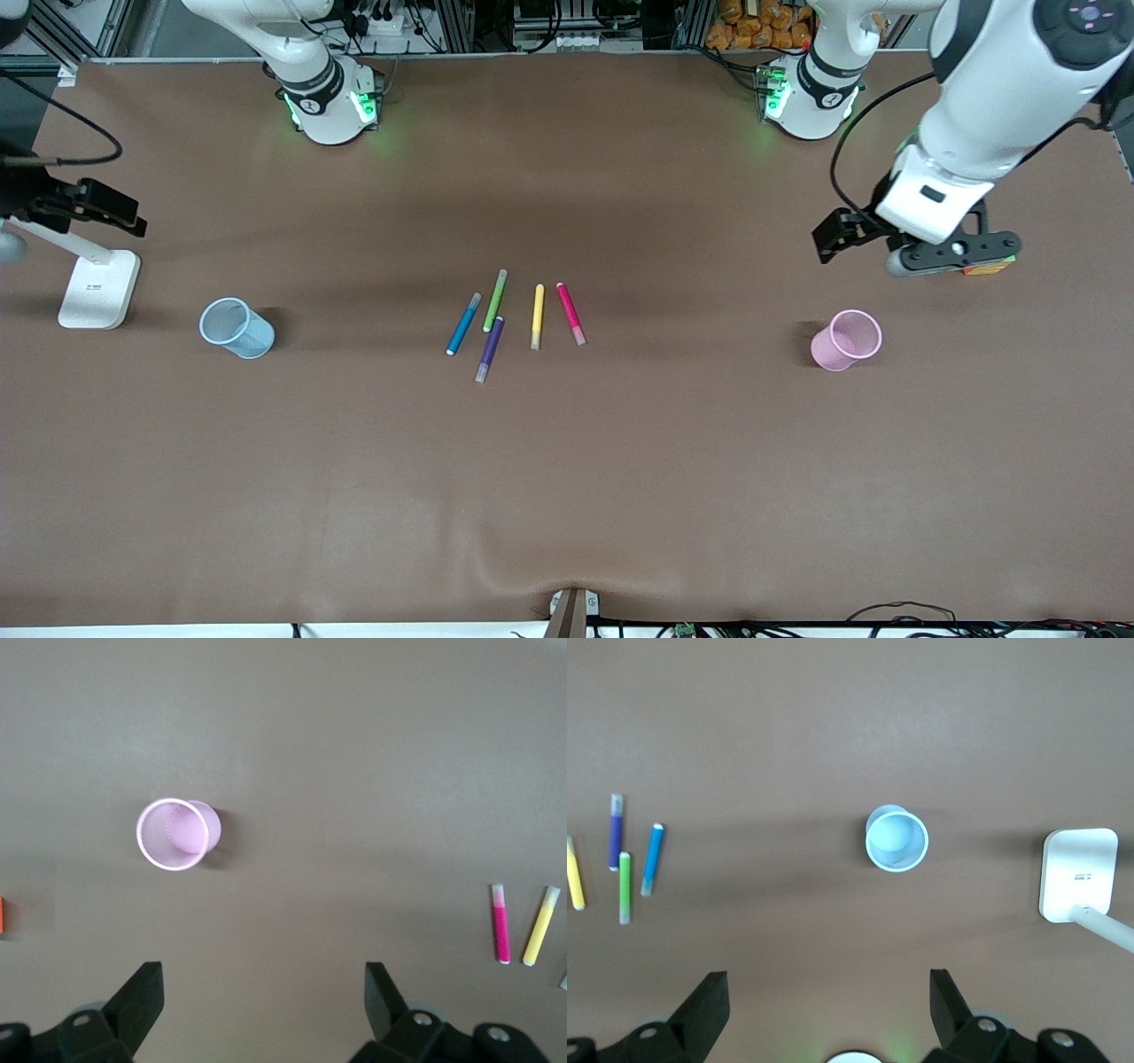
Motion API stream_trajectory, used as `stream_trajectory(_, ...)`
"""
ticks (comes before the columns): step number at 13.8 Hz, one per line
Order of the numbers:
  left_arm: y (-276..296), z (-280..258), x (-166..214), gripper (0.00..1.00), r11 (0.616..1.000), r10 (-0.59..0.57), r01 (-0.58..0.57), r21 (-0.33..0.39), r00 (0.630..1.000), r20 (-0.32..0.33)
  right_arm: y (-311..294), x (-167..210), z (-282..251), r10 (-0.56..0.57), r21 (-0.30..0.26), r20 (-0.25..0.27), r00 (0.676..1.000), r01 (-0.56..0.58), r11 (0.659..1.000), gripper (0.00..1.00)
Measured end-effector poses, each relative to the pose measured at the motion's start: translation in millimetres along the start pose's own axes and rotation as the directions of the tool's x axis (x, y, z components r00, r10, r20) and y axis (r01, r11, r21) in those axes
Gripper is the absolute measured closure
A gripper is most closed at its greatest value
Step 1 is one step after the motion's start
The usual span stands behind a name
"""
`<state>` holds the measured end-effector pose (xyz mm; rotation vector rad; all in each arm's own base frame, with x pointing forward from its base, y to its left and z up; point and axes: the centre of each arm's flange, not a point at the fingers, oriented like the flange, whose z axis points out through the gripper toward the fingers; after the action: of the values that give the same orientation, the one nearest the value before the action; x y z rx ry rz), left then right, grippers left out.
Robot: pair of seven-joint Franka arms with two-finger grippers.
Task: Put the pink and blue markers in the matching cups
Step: 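Move the left gripper toward the pink marker while the right gripper starts reaching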
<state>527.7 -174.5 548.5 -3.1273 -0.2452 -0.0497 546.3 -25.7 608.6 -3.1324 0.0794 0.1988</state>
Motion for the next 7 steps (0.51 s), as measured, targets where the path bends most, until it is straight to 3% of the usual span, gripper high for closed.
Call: stream_trajectory(7, 69.4, 42.3, -13.2, 0.0, 0.995, -0.101, 0.102, -0.005, 0.993, 0.054, 21.9, 1.2, 18.2, 0.033, 0.005, 0.088, 0.996, -0.034, 0.999, 0.0)
